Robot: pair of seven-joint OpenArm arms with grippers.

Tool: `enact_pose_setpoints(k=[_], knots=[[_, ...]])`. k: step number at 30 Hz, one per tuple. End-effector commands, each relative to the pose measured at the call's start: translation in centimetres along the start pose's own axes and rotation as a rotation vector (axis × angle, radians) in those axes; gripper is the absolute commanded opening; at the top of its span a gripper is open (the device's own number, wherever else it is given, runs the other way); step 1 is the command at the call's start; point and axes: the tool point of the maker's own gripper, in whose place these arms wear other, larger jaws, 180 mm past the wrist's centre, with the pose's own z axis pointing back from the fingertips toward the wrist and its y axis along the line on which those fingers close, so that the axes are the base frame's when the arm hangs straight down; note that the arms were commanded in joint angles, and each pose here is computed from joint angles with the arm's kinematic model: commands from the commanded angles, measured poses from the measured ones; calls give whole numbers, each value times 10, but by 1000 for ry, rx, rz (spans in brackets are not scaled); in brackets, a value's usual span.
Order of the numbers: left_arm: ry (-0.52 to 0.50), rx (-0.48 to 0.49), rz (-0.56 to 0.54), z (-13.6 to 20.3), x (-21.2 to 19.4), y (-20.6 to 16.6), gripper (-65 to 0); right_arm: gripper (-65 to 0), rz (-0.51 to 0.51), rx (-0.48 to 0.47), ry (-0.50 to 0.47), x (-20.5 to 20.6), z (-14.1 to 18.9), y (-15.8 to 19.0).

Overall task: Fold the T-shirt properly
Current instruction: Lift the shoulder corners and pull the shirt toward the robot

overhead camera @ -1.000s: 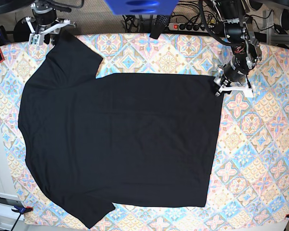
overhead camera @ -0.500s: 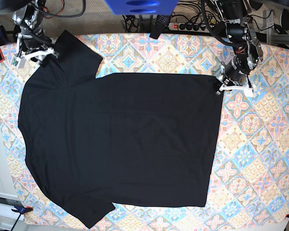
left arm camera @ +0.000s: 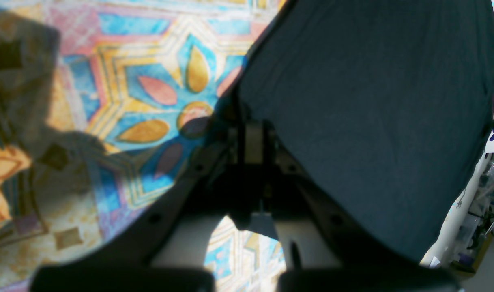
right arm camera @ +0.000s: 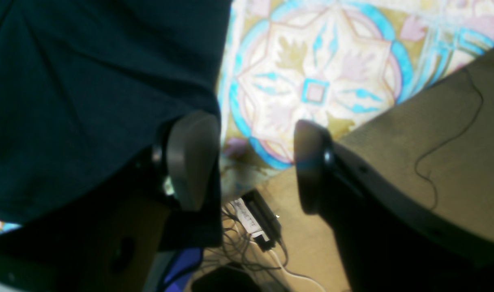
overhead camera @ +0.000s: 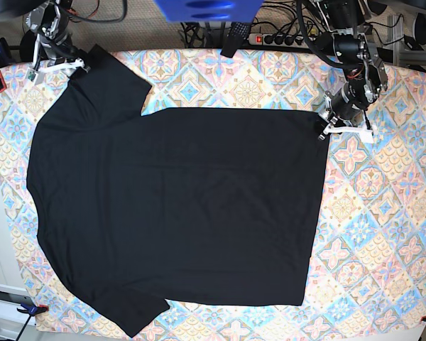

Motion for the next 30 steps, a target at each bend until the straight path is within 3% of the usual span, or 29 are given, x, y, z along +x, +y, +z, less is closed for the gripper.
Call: enact_pose_setpoints(k=[1,9,18,20,24,26,30], knots=[[26,12,-7,1,-5,3,-648,-316,0,0,16,-3,1,-2],[26,14,-8,1,-5,3,-648,-320,78,175,41,-14,-4,46],[27,16,-9,2,-5,4,-648,-331,66,189,43,-15,-6,53],[29,17,-9,2,-6,4,-648,-391,66,188,42,-15,-6,52],[38,30,-11,5,-11,11,-650,-626,63,183,30,-12,-6,50],[60,53,-30,11,-7,22,-650,-650,68,184,22,-9,-4,51],[67,90,-48,19,-6,39,-650,-650,47,103,30,-16,7,13]])
